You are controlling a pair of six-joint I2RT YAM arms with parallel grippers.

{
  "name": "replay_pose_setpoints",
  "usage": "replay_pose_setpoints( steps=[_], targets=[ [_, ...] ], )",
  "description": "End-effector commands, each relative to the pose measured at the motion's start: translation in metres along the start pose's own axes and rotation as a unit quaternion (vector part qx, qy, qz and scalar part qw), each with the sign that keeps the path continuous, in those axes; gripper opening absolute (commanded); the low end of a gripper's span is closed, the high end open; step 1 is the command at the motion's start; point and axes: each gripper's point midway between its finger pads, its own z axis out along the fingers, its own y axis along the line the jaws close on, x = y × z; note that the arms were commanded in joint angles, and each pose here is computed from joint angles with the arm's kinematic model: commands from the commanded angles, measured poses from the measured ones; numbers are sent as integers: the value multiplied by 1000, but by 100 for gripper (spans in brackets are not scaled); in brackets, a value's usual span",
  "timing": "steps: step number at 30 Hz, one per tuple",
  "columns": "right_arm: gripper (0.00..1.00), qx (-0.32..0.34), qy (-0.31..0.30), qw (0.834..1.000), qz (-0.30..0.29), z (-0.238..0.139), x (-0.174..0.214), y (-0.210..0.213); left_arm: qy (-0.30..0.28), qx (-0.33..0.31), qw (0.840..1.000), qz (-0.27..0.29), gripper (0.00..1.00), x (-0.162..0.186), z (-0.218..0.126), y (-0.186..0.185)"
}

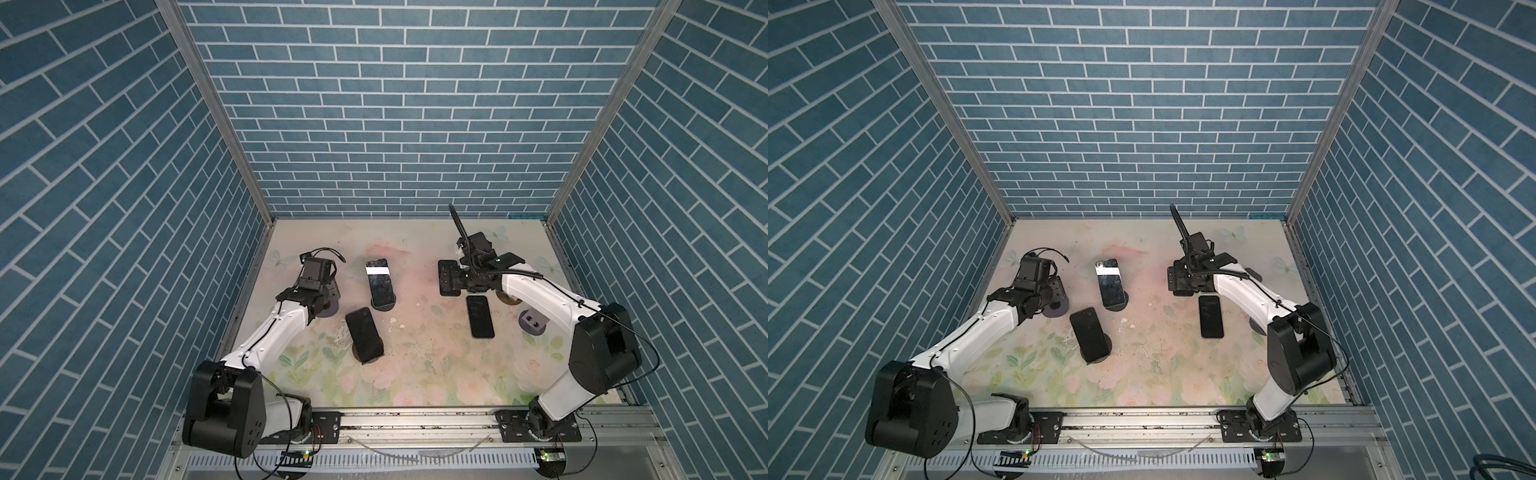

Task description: Remove the phone from the phone stand

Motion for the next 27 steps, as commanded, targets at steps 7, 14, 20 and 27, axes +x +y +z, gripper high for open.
replay_pose_setpoints(
  steps=[7,14,20,27],
  targets=[
    [95,0,5,1000,-4,1,-8,19,-15,0,1000,-10,59,-4,20,0],
    [95,-4,7,1000,-11,4,-9,30,10,-8,1000,-20,59,15,32,5],
    [95,-8,9,1000,-16,6,-10,38,23,-11,999,-19,60,26,34,8],
    [95,-9,9,1000,-19,7,-10,43,31,-17,999,-16,72,30,32,11]
  ],
)
